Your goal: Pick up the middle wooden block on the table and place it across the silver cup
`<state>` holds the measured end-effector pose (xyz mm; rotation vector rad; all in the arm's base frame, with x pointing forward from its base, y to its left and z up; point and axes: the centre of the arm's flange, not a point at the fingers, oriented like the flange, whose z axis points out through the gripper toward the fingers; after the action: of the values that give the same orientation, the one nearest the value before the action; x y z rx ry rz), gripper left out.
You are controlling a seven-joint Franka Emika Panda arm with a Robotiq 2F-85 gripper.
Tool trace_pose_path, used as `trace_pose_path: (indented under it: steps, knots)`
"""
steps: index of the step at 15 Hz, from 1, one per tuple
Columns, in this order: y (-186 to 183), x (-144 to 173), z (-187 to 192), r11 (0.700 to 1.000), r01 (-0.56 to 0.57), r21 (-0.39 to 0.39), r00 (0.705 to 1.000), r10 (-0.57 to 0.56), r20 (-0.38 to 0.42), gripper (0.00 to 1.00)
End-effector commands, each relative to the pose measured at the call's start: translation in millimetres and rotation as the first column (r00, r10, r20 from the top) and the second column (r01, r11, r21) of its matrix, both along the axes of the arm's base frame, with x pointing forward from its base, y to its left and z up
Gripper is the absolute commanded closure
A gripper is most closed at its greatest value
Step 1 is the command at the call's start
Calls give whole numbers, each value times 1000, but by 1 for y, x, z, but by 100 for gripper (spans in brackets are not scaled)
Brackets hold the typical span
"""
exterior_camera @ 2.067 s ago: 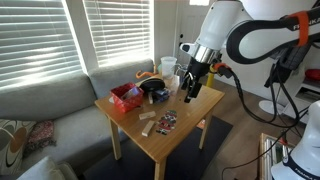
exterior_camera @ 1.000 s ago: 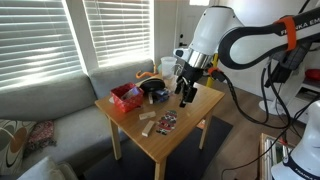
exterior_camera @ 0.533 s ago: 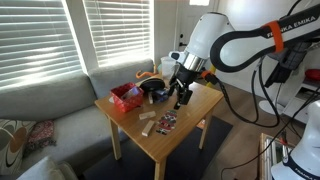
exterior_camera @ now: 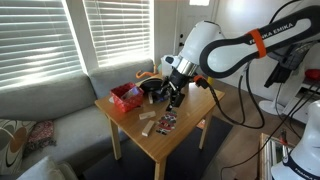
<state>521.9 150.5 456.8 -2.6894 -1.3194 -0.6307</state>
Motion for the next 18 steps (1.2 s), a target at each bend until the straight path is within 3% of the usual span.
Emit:
trace_pose_path:
  steps: [1,6,9,11,18]
  knots:
    - [3,12,-9,999,-28,31,1000,27,16,0]
    - [5,15,-21,998,-52,24,999,52,14,0]
    - [7,17,-28,998,-62,21,998,62,9,25]
    - [8,18,-31,998,-68,19,998,68,13,32]
    - [4,27,-39,997,-78,15,997,77,26,24]
